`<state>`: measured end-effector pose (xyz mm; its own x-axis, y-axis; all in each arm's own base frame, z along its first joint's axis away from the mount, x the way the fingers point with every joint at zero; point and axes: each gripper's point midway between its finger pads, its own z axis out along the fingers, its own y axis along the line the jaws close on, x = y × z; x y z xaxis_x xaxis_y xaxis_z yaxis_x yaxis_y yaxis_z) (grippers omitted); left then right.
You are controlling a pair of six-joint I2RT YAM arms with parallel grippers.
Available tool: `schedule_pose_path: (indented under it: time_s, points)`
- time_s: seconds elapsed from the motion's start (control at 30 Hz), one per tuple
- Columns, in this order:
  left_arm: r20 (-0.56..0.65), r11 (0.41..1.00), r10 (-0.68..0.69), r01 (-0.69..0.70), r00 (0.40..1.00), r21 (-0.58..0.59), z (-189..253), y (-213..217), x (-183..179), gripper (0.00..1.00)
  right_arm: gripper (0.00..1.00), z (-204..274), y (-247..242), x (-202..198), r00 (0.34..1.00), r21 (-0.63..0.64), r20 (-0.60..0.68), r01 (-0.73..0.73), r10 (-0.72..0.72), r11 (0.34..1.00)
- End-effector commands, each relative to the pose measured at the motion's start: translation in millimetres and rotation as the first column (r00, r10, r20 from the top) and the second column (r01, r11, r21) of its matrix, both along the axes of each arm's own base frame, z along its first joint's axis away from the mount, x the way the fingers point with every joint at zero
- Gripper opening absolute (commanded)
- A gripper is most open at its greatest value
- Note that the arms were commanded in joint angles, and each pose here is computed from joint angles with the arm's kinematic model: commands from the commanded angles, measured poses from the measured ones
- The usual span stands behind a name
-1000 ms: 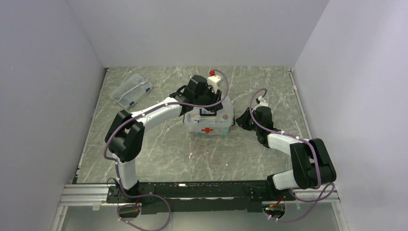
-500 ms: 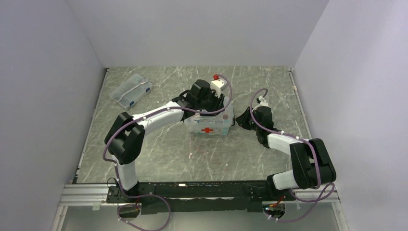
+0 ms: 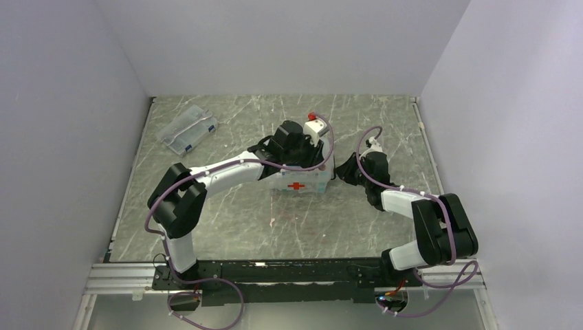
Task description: Organize the medicine kit
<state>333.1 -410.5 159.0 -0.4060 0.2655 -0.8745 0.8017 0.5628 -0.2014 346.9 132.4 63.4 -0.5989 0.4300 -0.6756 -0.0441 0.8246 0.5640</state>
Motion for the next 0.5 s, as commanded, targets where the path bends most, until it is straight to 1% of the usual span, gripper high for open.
schedule_pose_path:
  time_s: [0.0, 0.17, 0.47]
  points:
    - [-0.243, 0.981, -0.033, 0.078, 0.969, 0.179, -76, 22, -56, 0.34, 0.24, 13, 8, 9, 0.998, 0.061, 0.054, -0.015, 0.012, 0.998]
    - [-0.246, 0.979, -0.028, 0.077, 0.969, 0.188, -79, 24, -57, 0.33, 0.24, 17, 15, 10, 0.997, 0.105, 0.072, -0.037, 0.029, 0.994]
    - [-0.247, 0.978, -0.027, 0.077, 0.969, 0.194, -80, 25, -57, 0.31, 0.22, 26, 16, 5, 0.993, 0.129, 0.115, -0.048, 0.033, 0.990]
